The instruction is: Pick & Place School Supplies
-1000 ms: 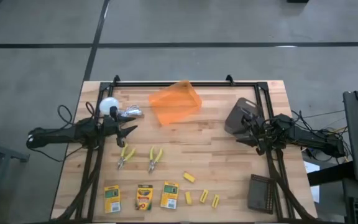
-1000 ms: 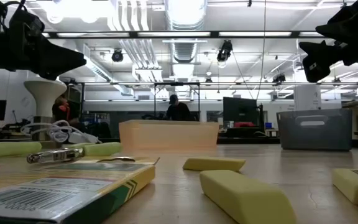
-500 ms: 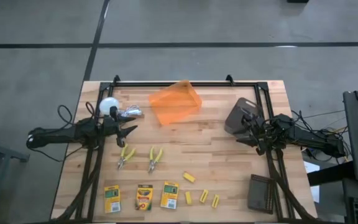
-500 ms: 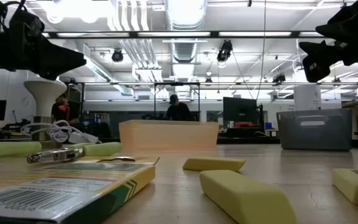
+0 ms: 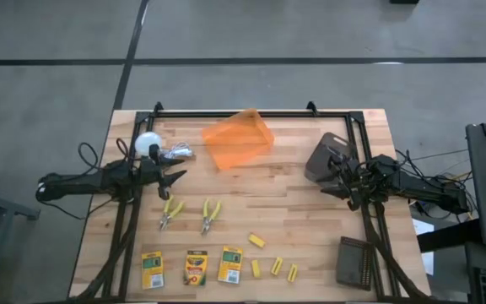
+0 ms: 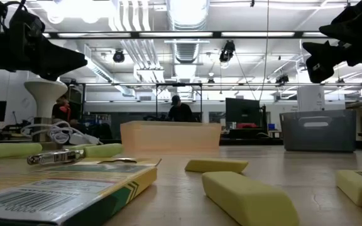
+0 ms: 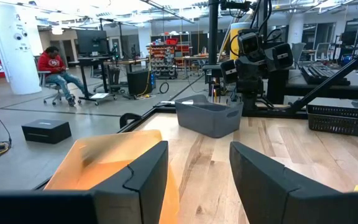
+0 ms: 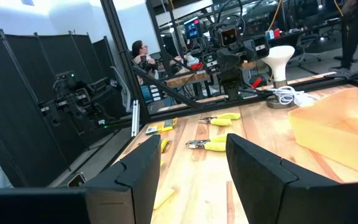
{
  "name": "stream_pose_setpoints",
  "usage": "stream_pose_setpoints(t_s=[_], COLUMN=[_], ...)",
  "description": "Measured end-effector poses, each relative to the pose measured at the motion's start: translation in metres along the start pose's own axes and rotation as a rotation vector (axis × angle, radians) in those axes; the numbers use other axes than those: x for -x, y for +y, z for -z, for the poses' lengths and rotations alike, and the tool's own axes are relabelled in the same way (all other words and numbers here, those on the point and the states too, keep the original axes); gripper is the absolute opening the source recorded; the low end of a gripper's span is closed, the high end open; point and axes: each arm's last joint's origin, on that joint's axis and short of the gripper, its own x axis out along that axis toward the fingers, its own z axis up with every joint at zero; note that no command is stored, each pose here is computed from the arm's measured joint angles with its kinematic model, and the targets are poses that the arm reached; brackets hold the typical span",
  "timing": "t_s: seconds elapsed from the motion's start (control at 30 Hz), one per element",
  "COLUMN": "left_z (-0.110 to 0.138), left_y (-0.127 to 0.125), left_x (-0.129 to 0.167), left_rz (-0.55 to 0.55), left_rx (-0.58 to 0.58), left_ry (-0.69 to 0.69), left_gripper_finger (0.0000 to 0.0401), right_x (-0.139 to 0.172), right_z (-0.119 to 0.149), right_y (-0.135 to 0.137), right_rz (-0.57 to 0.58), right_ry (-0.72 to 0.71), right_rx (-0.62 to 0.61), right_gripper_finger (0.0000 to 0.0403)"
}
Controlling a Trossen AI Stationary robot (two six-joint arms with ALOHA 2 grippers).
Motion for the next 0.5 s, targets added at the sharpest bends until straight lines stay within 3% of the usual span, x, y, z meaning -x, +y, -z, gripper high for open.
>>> stream_pose_setpoints(t_s=[0.2,0.5], left_z=[-0.0001,-0.0001], left_y=[0.0,0.0], left_x=[0.0,0.0], left_rz=[0.0,0.0], left_rx=[0.0,0.0], left_ry=[0.0,0.0], left_gripper_finger=[0.0179,0.0179], right_x=[0.0,0.0], right_z=[-0.0001,-0.0001], right_y=[0.0,-0.0001], right_rz=[0.0,0.002], right_ry=[0.0,-0.001], right_rx=[0.154,0.159], right_gripper_finger=[0.0178,0.0178])
